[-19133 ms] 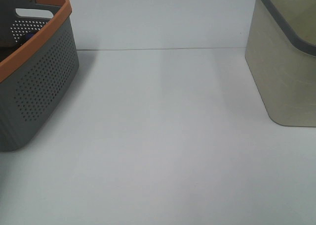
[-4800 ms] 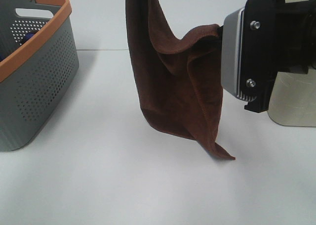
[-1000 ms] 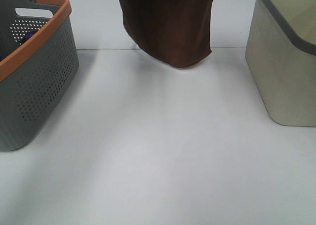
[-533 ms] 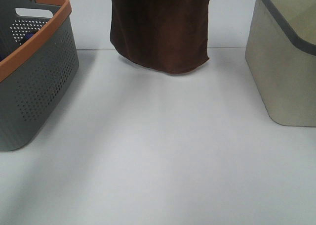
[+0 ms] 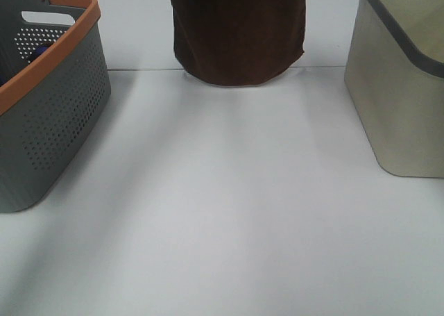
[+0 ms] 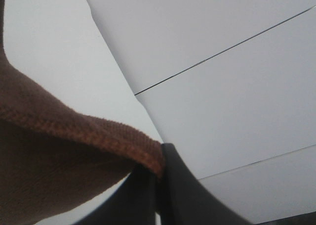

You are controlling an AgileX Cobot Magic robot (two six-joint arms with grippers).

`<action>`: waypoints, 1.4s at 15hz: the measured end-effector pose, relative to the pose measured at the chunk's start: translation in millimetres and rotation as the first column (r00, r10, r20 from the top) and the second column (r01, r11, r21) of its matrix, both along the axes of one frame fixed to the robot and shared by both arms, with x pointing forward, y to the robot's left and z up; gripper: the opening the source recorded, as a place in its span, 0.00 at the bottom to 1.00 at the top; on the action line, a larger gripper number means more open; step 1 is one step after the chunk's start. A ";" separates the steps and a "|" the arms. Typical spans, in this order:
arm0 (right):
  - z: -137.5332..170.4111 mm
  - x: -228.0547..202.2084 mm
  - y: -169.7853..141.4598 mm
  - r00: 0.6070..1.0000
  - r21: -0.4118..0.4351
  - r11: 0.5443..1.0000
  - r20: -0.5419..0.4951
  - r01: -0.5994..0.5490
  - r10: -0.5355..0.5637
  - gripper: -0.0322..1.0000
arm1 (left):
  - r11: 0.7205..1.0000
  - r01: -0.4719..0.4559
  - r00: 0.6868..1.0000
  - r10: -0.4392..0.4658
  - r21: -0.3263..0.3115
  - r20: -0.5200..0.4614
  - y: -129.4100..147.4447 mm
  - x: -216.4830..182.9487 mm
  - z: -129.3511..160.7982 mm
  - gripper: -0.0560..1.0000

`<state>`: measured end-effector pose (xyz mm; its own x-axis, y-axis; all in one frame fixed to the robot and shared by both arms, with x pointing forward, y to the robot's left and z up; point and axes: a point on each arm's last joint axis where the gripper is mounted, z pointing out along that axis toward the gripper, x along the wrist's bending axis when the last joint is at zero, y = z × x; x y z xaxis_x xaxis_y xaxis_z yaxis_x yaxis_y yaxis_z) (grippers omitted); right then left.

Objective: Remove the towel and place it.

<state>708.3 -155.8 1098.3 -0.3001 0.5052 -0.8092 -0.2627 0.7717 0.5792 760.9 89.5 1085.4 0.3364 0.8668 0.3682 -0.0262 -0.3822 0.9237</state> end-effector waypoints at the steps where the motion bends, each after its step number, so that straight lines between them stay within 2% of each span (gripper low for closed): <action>1: -4.1 1.6 0.1 1.000 0.004 1.000 -0.012 0.005 -0.005 0.05 | 1.000 -0.002 1.000 0.002 0.003 -0.007 -0.1 0.9 -3.1 0.05; 4: -20.0 6.9 -5.8 0.985 0.089 0.990 -0.142 0.109 -0.096 0.05 | 0.996 -0.069 0.986 0.075 0.047 -0.148 -4.1 0.9 -28.3 0.05; 6: -29.8 3.5 -11.0 0.929 0.104 0.961 -0.299 0.257 -0.216 0.05 | 0.987 -0.089 0.954 0.123 0.131 -0.275 -13.0 -9.0 -41.4 0.05; 7: -35.0 -1.0 -8.1 0.892 0.090 0.947 -0.374 0.309 -0.256 0.05 | 0.979 -0.078 0.923 0.142 0.188 -0.358 -15.8 -15.3 -49.9 0.05; 8: -47.0 -13.4 3.7 0.807 0.034 0.937 -0.519 0.348 -0.280 0.05 | 0.967 -0.022 0.818 0.163 0.252 -0.552 -17.8 -30.2 -67.4 0.05; 10: -59.6 -27.5 16.2 0.695 0.025 0.944 -0.683 0.330 -0.225 0.05 | 0.956 0.031 0.700 0.188 0.292 -0.689 -13.7 -42.4 -79.1 0.05; 11: -65.6 -35.4 20.1 0.620 0.015 0.952 -0.762 0.305 -0.187 0.05 | 0.952 0.043 0.675 0.196 0.304 -0.711 -12.3 -44.9 -81.1 0.05; 12: -67.8 -38.8 21.4 0.589 0.007 0.957 -0.789 0.291 -0.173 0.05 | 0.943 0.071 0.632 0.209 0.325 -0.746 -10.7 -49.8 -84.2 0.05; 14: -75.6 -53.7 24.6 0.432 -0.018 0.963 -0.892 0.268 -0.136 0.05 | 0.935 0.130 0.537 0.215 0.331 -0.816 -9.8 -60.3 -89.5 0.05; 15: -77.9 -59.0 24.6 0.367 -0.032 0.960 -0.920 0.276 -0.137 0.05 | 0.936 0.148 0.499 0.207 0.318 -0.842 -10.5 -64.3 -91.0 0.05; 16: -79.8 -63.5 23.6 0.305 -0.053 0.953 -0.941 0.300 -0.148 0.05 | 0.940 0.159 0.474 0.196 0.302 -0.859 -11.6 -66.8 -91.8 0.05; 18: -82.9 -72.8 21.3 0.179 -0.104 0.935 -0.969 0.339 -0.172 0.05 | 0.948 0.172 0.452 0.167 0.270 -0.876 -14.1 -69.5 -92.8 0.05; 19: -83.0 -74.2 21.2 0.154 -0.109 0.928 -0.973 0.357 -0.173 0.05 | 0.951 0.177 0.430 0.157 0.254 -0.889 -14.8 -72.2 -96.7 0.05; 21: -84.1 -75.2 21.4 0.138 -0.105 0.920 -0.976 0.379 -0.168 0.05 | 0.954 0.191 0.368 0.149 0.232 -0.918 -16.1 -79.4 -111.2 0.05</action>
